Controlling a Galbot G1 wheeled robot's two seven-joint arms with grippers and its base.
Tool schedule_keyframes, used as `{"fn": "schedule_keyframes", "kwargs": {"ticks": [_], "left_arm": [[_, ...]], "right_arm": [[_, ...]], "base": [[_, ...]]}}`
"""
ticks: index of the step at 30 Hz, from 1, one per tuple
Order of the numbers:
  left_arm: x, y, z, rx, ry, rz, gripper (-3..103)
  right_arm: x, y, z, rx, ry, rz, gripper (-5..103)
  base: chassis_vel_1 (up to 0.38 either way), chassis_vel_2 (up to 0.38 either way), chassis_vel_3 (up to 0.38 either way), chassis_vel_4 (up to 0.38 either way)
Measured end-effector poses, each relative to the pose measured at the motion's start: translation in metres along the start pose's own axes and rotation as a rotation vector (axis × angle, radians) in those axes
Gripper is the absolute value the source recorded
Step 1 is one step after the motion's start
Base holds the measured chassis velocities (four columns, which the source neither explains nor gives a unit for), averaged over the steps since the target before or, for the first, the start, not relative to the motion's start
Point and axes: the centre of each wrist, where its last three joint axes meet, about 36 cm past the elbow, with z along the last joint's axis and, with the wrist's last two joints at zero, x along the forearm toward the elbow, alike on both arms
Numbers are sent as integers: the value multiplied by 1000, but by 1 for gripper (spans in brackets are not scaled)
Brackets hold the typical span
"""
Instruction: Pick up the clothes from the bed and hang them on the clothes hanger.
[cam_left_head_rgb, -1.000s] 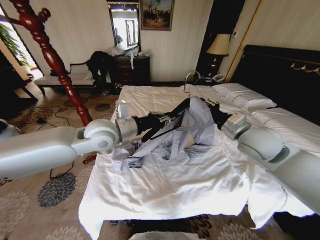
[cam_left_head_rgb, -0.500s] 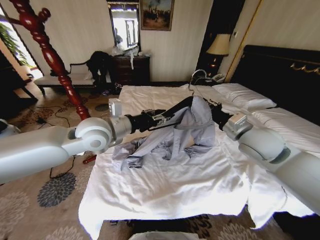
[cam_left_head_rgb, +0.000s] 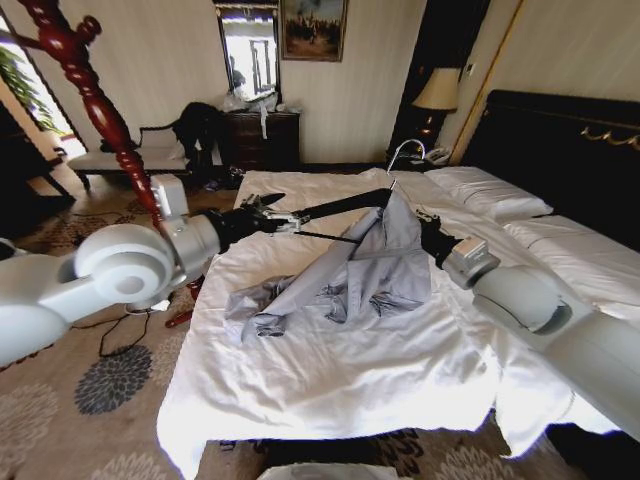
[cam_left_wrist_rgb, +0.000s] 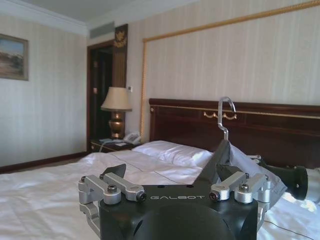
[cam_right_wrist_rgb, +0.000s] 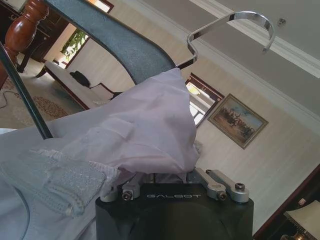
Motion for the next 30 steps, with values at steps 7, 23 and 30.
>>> {"fn": "schedule_keyframes", "kwargs": {"ticks": [7, 23, 30], "left_arm": [[39, 10, -1, 3, -16, -89, 100], [122, 35, 62, 184, 61, -357, 100], [138, 40, 113, 261, 47, -432, 100]], "right_arm": [[0, -1, 2, 6, 2, 13, 23], [3, -2, -4, 30, -37, 27, 23], [7, 0, -7, 35, -55, 29, 23]], "base": [[0, 0, 0, 0], [0, 0, 0, 0], [0, 0, 0, 0]]}}
